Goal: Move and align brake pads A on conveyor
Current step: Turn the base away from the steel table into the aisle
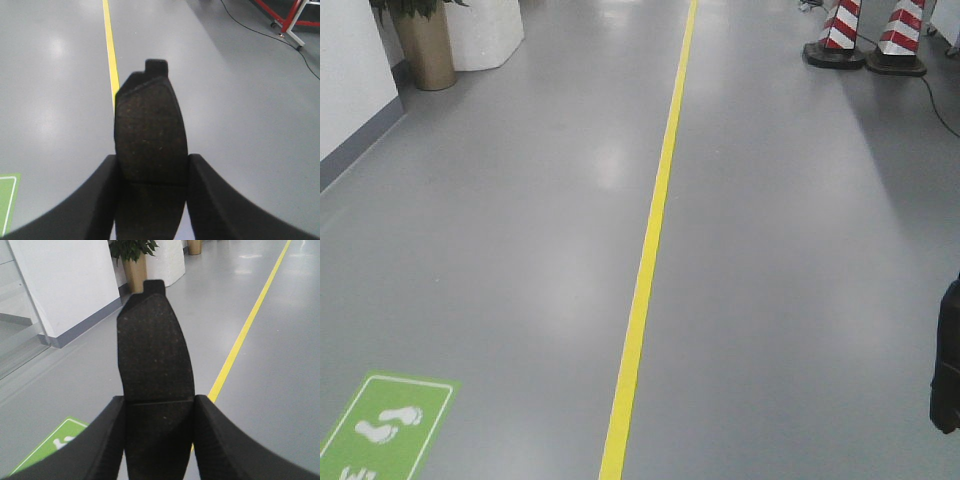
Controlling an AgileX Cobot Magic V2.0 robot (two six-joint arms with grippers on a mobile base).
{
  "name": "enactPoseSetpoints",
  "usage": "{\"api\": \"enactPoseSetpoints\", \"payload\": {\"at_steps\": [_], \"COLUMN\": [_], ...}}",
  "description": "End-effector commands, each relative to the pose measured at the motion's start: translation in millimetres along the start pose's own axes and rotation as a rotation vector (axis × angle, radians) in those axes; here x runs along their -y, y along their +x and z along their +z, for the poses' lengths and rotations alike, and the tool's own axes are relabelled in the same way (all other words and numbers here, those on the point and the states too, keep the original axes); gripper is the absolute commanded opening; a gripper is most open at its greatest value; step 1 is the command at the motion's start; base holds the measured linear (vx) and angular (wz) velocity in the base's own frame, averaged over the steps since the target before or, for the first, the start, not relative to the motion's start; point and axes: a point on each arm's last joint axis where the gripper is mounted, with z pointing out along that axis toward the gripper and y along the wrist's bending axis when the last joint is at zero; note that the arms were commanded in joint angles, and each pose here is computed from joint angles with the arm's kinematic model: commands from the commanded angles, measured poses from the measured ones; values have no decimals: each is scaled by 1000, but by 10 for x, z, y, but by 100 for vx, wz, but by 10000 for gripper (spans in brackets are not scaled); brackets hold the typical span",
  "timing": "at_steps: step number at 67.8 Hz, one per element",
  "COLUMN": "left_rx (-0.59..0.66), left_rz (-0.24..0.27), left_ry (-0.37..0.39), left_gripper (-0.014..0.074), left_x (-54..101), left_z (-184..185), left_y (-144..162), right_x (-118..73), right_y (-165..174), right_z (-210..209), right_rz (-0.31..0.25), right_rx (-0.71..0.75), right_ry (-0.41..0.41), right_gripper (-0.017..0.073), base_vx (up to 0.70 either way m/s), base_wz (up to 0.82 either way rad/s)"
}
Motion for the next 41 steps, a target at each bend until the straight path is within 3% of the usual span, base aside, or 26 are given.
{"api": "enactPoseSetpoints", "payload": {"at_steps": [1, 41], "left_rx": [97, 98], "left_rz": [-14, -13], "left_ry": [21, 20], "left_gripper": [-6, -6], "left_x": [29, 28], "left_z": [-30, -30], "left_y": [-150, -150], "right_x": [-29, -29], "right_y": [-183, -183], "right_z": [-35, -35], "right_rz": [-13, -13], "right_rx": [121, 121], "right_ry": [-21, -21], "right_gripper": [-4, -4], "base_vx": [46, 59], "base_wz": [0, -26]}}
